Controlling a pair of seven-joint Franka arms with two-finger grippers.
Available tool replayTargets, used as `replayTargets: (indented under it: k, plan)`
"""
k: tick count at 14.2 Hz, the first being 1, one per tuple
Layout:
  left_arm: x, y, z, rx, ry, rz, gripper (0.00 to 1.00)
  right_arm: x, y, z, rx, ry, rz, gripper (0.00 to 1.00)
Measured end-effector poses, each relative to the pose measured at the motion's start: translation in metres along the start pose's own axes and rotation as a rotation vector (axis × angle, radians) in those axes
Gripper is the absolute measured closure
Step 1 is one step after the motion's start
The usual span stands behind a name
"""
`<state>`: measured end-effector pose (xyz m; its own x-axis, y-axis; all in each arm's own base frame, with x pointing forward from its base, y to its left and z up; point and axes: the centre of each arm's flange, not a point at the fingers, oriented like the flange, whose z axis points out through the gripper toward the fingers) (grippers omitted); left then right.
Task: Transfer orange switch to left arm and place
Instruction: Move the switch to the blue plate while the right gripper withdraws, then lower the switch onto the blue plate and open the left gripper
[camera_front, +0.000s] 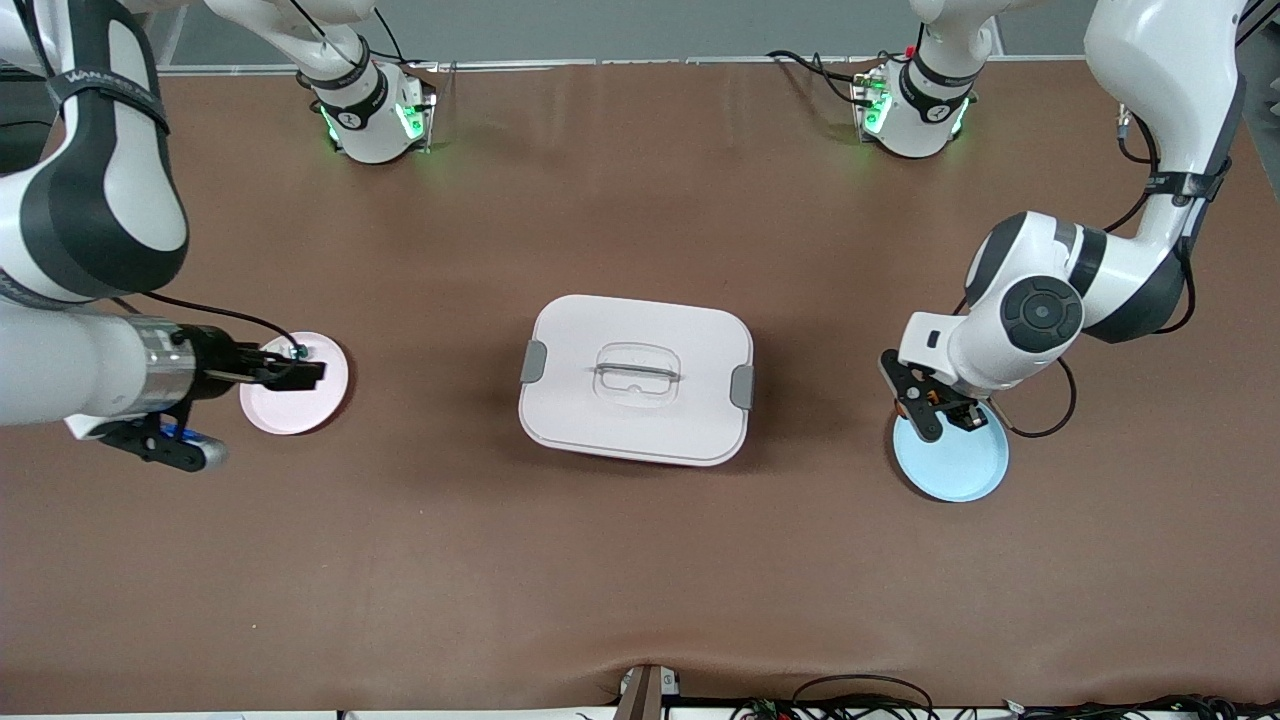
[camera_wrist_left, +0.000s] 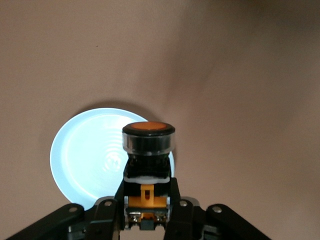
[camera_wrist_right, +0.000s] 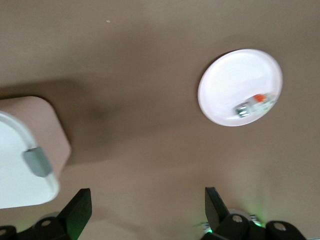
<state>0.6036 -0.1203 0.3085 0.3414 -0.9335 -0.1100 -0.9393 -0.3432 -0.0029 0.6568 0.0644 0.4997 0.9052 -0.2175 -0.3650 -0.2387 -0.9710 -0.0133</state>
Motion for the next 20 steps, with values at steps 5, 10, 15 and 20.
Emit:
replayTargets:
  k: [5, 10, 15, 20]
  plan:
    - [-0.043, -0.018, 0.046, 0.021, 0.082, 0.155, 0.67, -0.019, 0.059, -0.030, -0.031, -0.021, -0.045, 0.00]
    - [-0.095, -0.049, 0.105, 0.049, 0.180, 0.316, 0.67, -0.040, 0.062, -0.045, -0.090, -0.016, -0.043, 0.00]
    - [-0.097, -0.056, 0.119, 0.082, 0.168, 0.388, 0.67, -0.037, 0.062, -0.036, -0.099, -0.039, -0.077, 0.00]
    - [-0.092, -0.064, 0.125, 0.091, 0.171, 0.402, 0.67, -0.039, 0.058, -0.041, -0.093, -0.009, -0.131, 0.00]
